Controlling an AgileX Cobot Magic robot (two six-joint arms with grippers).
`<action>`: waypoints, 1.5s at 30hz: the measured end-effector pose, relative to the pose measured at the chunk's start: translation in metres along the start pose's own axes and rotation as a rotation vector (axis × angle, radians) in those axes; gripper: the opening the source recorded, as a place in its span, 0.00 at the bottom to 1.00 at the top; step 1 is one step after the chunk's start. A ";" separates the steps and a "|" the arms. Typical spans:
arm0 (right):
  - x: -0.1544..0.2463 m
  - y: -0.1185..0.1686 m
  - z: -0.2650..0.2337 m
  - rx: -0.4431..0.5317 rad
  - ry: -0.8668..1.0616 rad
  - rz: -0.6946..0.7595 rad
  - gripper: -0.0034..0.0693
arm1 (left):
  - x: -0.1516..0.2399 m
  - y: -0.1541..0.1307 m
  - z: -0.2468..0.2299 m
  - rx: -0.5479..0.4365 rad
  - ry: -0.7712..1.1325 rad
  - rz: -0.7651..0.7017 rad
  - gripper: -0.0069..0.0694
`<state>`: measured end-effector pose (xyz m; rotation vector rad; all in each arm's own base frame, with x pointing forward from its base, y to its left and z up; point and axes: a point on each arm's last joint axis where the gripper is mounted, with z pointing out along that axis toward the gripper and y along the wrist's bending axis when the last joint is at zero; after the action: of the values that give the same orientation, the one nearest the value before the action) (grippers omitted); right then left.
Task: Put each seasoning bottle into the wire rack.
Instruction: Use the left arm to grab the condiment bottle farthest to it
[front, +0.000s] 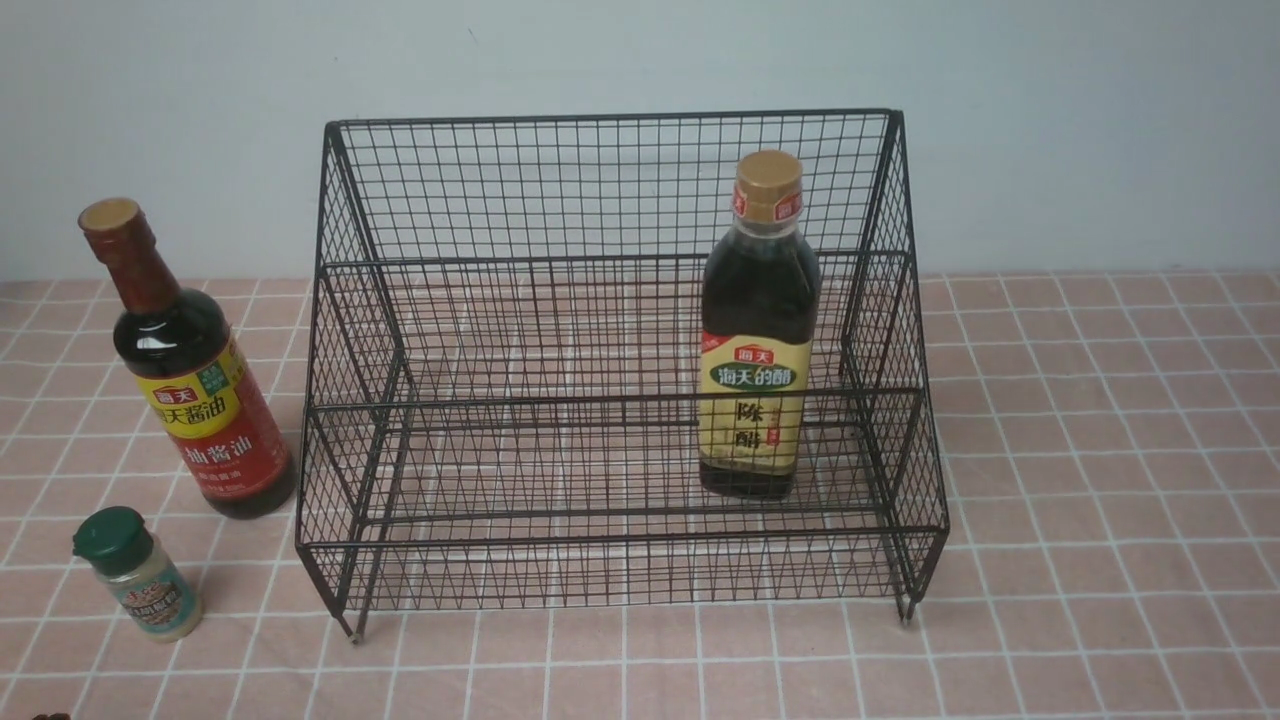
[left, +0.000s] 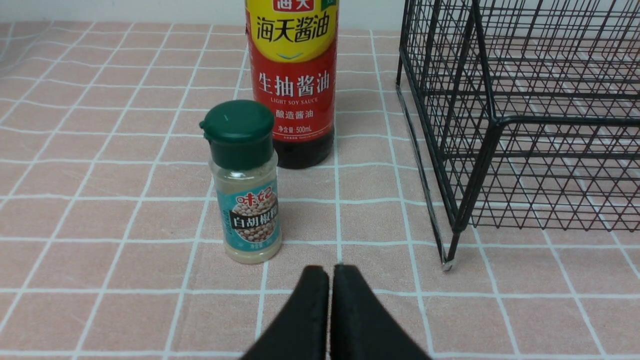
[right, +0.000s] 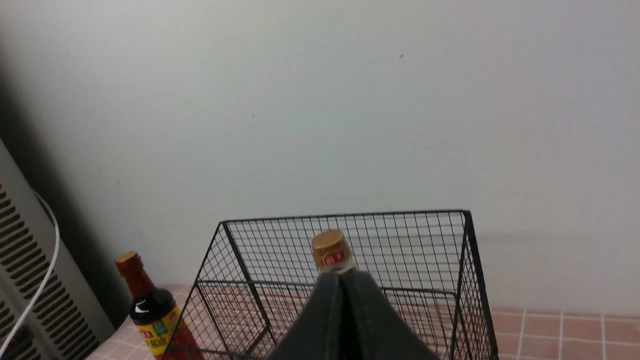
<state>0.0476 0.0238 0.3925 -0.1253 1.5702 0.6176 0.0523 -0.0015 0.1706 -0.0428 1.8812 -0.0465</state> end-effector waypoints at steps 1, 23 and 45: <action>0.004 -0.001 -0.001 0.001 0.004 0.000 0.03 | 0.000 0.000 0.000 0.000 0.000 0.000 0.08; 0.176 -0.085 -0.010 0.517 0.054 -0.135 0.03 | 0.000 0.000 0.000 0.000 0.000 0.000 0.08; 0.192 -0.091 -0.012 0.550 0.108 -0.129 0.03 | 0.000 0.000 0.000 0.000 0.000 0.000 0.08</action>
<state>0.0545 -0.0035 0.1816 0.1556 1.7674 0.0646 0.0523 -0.0015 0.1706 -0.0428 1.8812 -0.0465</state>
